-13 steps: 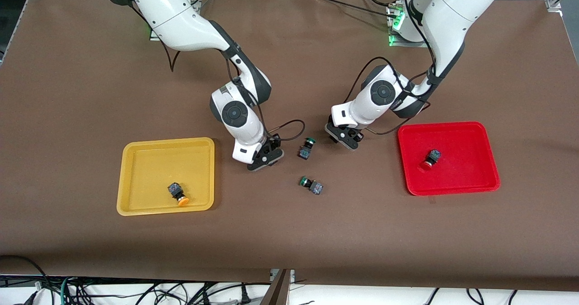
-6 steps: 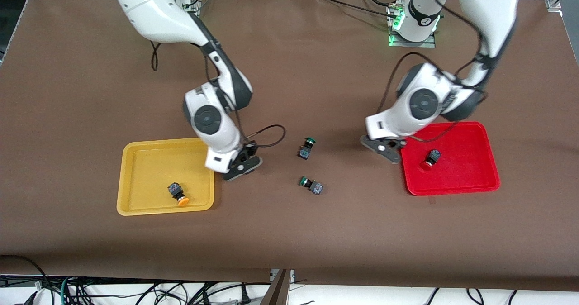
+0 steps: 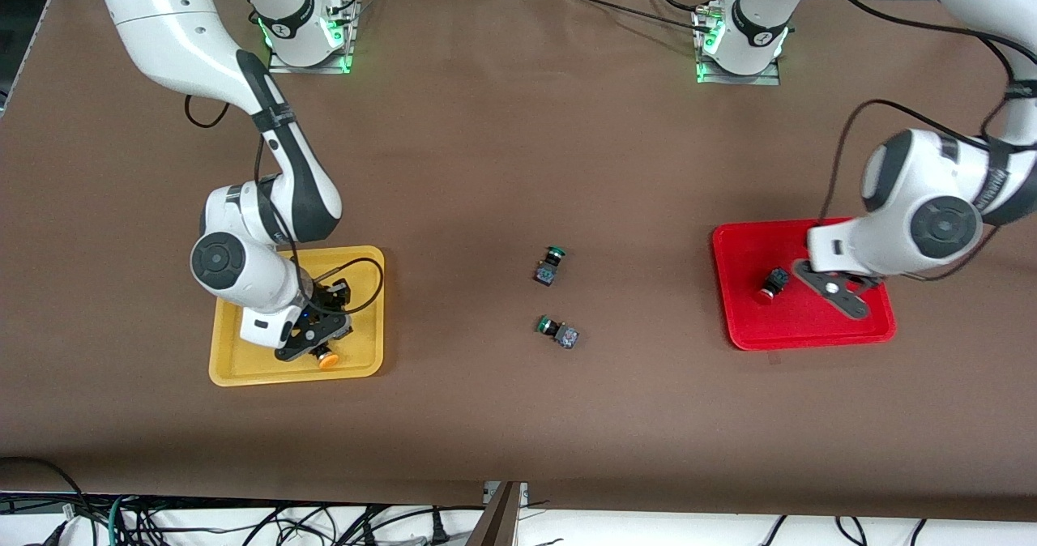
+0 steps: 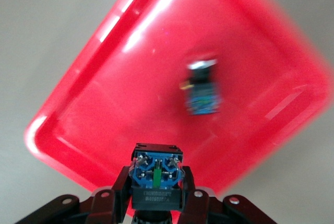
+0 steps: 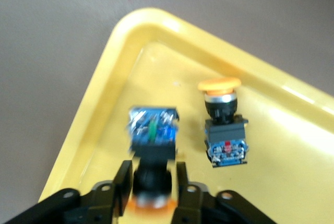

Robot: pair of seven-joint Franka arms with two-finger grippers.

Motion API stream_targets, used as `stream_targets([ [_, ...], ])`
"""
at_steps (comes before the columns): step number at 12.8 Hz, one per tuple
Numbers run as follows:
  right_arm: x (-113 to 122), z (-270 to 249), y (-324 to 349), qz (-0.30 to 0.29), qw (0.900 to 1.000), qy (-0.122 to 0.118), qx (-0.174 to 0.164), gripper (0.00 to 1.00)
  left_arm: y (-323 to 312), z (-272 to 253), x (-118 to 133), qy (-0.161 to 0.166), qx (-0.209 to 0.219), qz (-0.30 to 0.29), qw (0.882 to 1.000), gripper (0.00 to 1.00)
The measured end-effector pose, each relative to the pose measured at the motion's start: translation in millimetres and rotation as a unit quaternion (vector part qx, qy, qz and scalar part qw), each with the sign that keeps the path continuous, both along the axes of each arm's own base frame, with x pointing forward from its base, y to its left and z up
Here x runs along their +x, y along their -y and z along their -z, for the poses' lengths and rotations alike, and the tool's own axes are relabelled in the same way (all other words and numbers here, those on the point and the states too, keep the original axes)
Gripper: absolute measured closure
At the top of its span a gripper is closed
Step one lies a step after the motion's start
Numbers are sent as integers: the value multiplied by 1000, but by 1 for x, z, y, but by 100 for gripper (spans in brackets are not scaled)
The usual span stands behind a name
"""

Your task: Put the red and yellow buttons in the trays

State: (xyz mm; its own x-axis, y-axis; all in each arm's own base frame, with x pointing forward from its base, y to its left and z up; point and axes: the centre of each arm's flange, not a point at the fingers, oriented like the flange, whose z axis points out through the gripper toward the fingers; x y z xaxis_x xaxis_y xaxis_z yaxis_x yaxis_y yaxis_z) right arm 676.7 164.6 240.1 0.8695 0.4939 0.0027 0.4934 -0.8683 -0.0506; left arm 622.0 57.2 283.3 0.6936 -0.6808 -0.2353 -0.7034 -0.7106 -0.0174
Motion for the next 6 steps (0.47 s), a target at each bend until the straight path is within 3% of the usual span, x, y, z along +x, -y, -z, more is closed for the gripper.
stream_targets([
  [2, -5, -17, -12, 46, 999, -15, 1, 27, -35, 46, 0, 8, -12, 12, 1000, 58],
  [4, -9, -67, -23, 76, 997, -15, 2, 7, -30, 68, -1, 4, -24, 20, 1000, 56],
  [5, -11, -99, -25, 86, 996, -13, 3, 0, -27, 72, -1, 1, -28, 22, 999, 56],
  [6, -14, -136, -25, 98, 995, -9, 5, 0, -25, 72, -1, 1, -28, 23, 999, 47],
])
